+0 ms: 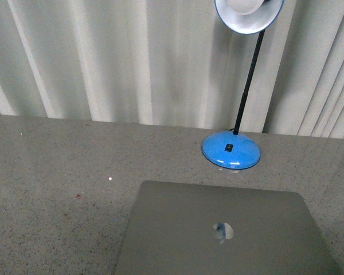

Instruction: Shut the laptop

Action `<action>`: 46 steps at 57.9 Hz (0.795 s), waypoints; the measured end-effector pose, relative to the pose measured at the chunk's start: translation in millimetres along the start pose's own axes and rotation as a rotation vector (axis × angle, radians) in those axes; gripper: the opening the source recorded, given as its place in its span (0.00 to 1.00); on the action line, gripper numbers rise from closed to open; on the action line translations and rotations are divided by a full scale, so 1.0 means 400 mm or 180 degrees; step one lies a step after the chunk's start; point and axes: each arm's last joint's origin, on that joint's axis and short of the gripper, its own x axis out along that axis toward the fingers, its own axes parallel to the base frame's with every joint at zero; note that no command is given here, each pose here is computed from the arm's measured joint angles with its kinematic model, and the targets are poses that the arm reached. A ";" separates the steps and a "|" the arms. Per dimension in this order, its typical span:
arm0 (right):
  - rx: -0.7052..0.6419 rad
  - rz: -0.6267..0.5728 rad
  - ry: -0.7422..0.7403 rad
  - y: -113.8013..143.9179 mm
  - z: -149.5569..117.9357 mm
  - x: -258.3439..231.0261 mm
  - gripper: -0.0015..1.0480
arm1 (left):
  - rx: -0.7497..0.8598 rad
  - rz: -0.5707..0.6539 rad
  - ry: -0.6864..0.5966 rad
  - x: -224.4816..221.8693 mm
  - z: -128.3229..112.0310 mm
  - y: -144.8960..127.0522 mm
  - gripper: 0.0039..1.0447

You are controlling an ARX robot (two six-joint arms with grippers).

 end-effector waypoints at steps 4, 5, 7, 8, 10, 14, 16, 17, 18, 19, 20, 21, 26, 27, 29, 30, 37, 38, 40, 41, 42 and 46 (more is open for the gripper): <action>0.0000 0.0000 0.0000 0.000 0.000 0.000 0.93 | 0.0000 0.0000 0.0000 0.000 0.000 0.000 0.94; 0.0000 0.0000 0.0000 0.000 0.000 0.000 0.93 | 0.0000 0.0000 0.0000 0.000 0.000 0.000 0.94; 0.0000 0.0000 0.0000 0.000 0.000 0.000 0.93 | 0.0000 0.0001 0.0000 0.000 0.000 0.000 0.94; 0.0000 0.0000 0.0000 0.000 0.000 0.000 0.93 | 0.0000 0.0001 0.0000 0.000 0.000 0.000 0.94; 0.0000 0.0000 -0.0001 0.000 0.000 0.000 0.93 | 0.0000 0.0001 0.0000 0.000 0.000 0.000 0.94; 0.0000 0.0000 0.0000 0.000 0.000 0.000 0.93 | 0.0000 0.0001 0.0000 0.000 0.000 0.000 0.94; 0.0000 0.0000 -0.0001 0.000 0.000 0.000 0.93 | 0.0000 0.0000 0.0000 0.000 0.000 0.000 0.94; 0.0000 0.0000 0.0000 0.000 0.000 0.000 0.93 | 0.0000 0.0000 0.0000 0.000 0.000 0.000 0.94; 0.0001 0.0000 0.0000 0.000 0.000 0.000 0.93 | 0.0000 0.0000 0.0000 0.000 0.000 0.000 0.94; 0.0000 0.0000 0.0000 0.000 0.000 0.000 0.93 | 0.0000 0.0000 0.0000 0.000 0.000 0.000 0.94; 0.0000 0.0000 0.0000 0.000 0.000 0.000 0.93 | 0.0000 0.0001 0.0000 0.000 0.000 0.000 0.94; 0.0000 0.0000 0.0000 0.000 0.000 0.000 0.93 | 0.0000 0.0000 0.0000 0.000 0.000 0.000 0.94; 0.0001 0.0000 -0.0001 0.000 0.000 0.000 0.93 | 0.0000 0.0000 0.0000 0.000 0.000 0.000 0.94; 0.0001 0.0000 0.0000 0.000 0.000 0.000 0.93 | 0.0000 0.0001 0.0000 0.000 0.000 0.000 0.94; 0.0000 0.0000 0.0000 0.000 0.000 0.000 0.93 | 0.0000 0.0000 0.0000 0.000 0.000 0.000 0.94; 0.0000 0.0000 0.0000 0.000 0.000 0.000 0.93 | 0.0000 -0.0001 0.0000 0.000 0.000 0.000 0.94; 0.0001 0.0000 -0.0001 0.000 0.000 0.000 0.93 | 0.0000 0.0000 0.0000 0.000 0.000 0.000 0.94; 0.0000 0.0000 0.0000 0.000 0.000 0.000 0.93 | 0.0000 0.0000 0.0000 0.000 0.000 0.000 0.94; 0.0000 0.0000 -0.0001 0.000 0.000 0.000 0.93 | 0.0000 0.0000 0.0000 0.000 0.000 0.000 0.94; 0.0000 0.0000 0.0000 0.000 0.000 0.000 0.93 | 0.0000 0.0000 0.0000 0.000 0.000 0.000 0.94; 0.0000 0.0000 0.0000 0.000 0.000 0.000 0.93 | 0.0000 0.0000 0.0000 0.000 0.000 0.000 0.94; 0.0000 0.0000 -0.0001 0.000 0.000 0.000 0.93 | 0.0000 0.0001 0.0000 0.000 0.000 0.000 0.94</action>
